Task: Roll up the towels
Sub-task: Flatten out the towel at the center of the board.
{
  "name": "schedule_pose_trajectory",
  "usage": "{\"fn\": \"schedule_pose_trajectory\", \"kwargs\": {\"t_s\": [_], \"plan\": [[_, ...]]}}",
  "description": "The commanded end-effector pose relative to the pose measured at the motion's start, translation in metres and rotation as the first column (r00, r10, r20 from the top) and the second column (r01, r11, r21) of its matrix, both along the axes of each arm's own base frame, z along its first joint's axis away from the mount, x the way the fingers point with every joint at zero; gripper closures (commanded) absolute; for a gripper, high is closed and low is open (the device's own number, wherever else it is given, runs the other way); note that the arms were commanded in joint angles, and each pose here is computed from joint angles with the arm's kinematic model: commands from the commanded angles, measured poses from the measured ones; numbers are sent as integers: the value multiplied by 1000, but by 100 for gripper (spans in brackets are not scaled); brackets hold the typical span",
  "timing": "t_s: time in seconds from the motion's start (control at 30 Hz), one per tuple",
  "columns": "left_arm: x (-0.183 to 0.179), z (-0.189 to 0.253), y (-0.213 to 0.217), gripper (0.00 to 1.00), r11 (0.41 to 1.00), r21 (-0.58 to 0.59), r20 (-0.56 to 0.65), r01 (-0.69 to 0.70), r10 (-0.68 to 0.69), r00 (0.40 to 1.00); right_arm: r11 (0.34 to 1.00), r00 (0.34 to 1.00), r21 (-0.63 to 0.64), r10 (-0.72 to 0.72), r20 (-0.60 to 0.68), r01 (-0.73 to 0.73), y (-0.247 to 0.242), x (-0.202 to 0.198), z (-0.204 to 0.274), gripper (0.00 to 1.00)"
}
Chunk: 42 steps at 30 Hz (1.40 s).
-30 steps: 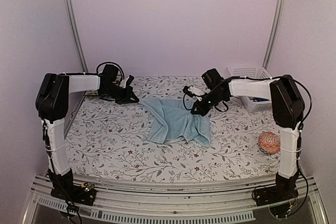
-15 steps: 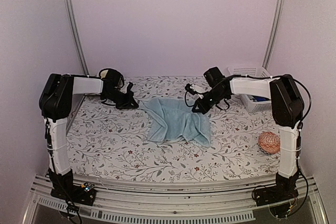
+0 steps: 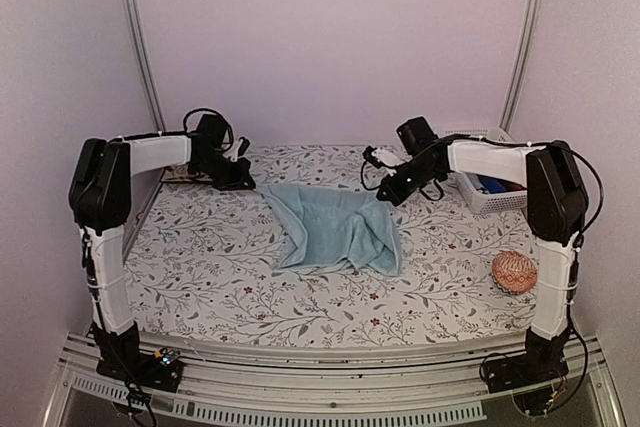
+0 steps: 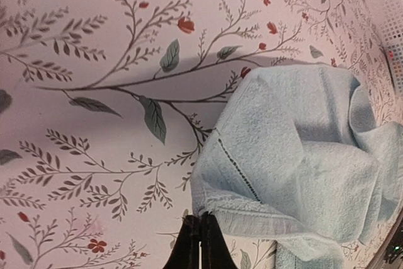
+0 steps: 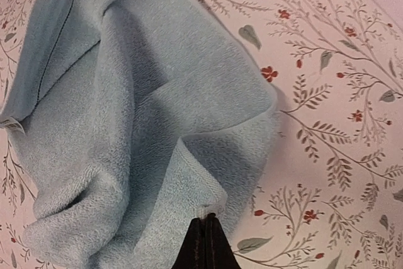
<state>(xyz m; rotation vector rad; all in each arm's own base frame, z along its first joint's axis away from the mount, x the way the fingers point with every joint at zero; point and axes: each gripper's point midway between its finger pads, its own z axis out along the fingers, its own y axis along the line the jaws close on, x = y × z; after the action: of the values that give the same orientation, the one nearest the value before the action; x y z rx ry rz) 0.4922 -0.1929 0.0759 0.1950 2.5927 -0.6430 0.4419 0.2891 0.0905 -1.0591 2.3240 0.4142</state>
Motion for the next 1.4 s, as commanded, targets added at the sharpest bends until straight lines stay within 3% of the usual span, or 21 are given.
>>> {"fn": "schedule_pose_trajectory", "kwargs": {"t_s": [0.0,0.3,0.47,0.57,0.77,0.9,1.0,1.1,1.13,1.37], "plan": [[18,79,27,100,989,148,222,6,-39,974,991,970,70,-125,208,113,-39,31,98,98],[2,160,48,100,948,317,453,35,-183,872,978,863,139,-203,462,156,-80,15,207,98],[-29,205,58,100,926,377,597,13,-254,761,971,804,197,-223,552,134,-94,-17,251,98],[-59,233,53,100,919,391,687,46,-325,651,966,768,237,-227,599,101,-101,-43,270,98],[-138,283,51,100,898,435,834,61,-428,347,957,702,287,-232,674,41,-116,-94,295,98],[-187,299,50,100,877,473,850,89,-481,214,948,631,316,-228,742,-29,-125,-135,326,98],[-204,298,57,100,869,486,842,88,-493,221,942,576,337,-273,771,-4,-139,-147,345,98],[-197,288,61,100,866,490,819,102,-497,288,962,671,252,-259,695,109,-138,-113,306,99],[-191,281,61,100,864,492,807,110,-500,315,960,672,244,-271,689,137,-138,-103,306,99],[-111,200,67,100,864,486,689,134,-473,549,952,796,43,-277,539,302,-129,-16,195,99]]}}
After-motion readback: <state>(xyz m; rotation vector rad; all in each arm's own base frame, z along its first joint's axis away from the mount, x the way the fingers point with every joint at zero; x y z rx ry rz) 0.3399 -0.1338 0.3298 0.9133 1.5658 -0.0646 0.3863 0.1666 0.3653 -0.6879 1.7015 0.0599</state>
